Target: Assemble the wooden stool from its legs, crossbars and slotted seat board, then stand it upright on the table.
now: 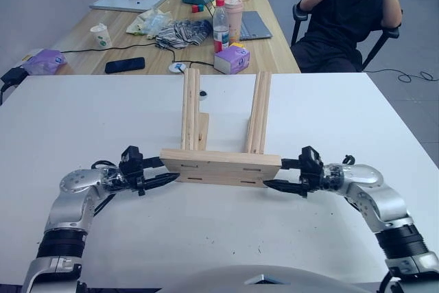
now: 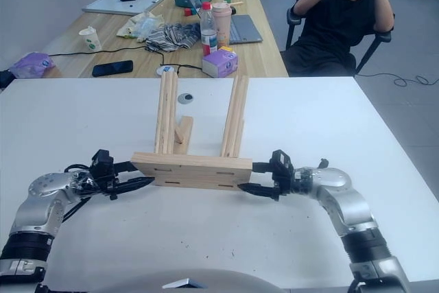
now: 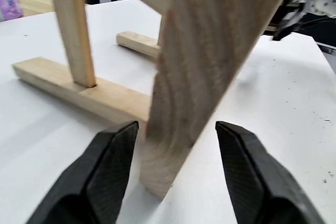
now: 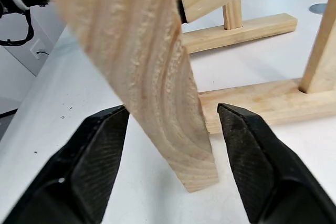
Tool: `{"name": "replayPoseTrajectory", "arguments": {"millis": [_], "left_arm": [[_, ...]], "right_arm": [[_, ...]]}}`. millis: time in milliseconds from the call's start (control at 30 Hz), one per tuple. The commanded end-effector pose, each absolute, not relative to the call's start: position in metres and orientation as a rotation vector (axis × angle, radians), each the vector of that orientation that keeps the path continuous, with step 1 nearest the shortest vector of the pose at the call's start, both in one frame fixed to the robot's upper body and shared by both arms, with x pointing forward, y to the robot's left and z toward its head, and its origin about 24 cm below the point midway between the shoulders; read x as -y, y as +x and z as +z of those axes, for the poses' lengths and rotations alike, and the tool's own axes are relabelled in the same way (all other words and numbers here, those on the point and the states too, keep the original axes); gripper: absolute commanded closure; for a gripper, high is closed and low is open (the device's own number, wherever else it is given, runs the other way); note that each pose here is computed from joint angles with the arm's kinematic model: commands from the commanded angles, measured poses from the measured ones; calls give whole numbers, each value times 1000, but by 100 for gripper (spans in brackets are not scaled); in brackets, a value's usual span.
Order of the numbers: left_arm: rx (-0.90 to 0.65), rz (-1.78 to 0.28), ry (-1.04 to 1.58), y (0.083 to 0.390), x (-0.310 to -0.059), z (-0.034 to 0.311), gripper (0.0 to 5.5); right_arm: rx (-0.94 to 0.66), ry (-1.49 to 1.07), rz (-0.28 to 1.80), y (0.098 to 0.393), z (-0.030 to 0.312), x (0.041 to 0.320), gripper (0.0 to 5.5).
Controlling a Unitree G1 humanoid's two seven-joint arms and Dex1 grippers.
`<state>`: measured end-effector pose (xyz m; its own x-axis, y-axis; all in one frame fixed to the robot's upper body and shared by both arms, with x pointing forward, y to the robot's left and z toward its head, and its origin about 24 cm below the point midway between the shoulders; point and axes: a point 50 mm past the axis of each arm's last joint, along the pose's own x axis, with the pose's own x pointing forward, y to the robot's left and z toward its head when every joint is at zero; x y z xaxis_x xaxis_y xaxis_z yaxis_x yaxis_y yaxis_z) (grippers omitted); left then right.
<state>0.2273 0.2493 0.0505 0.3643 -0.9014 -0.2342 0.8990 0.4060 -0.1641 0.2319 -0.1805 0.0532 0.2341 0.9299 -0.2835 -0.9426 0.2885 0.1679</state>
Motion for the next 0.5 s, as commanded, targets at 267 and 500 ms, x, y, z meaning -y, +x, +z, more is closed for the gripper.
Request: {"name": "replayPoseTrajectory", "arguments": {"millis": [267,500], "left_arm": [[-339,-1069,-300,252,-231,105,364],[-288,-714,-826,343,-236,221,373]], "right_arm": [[-351,445,1143,258,106,177,364],[-240,1084,860,342,202,194,375]]}}
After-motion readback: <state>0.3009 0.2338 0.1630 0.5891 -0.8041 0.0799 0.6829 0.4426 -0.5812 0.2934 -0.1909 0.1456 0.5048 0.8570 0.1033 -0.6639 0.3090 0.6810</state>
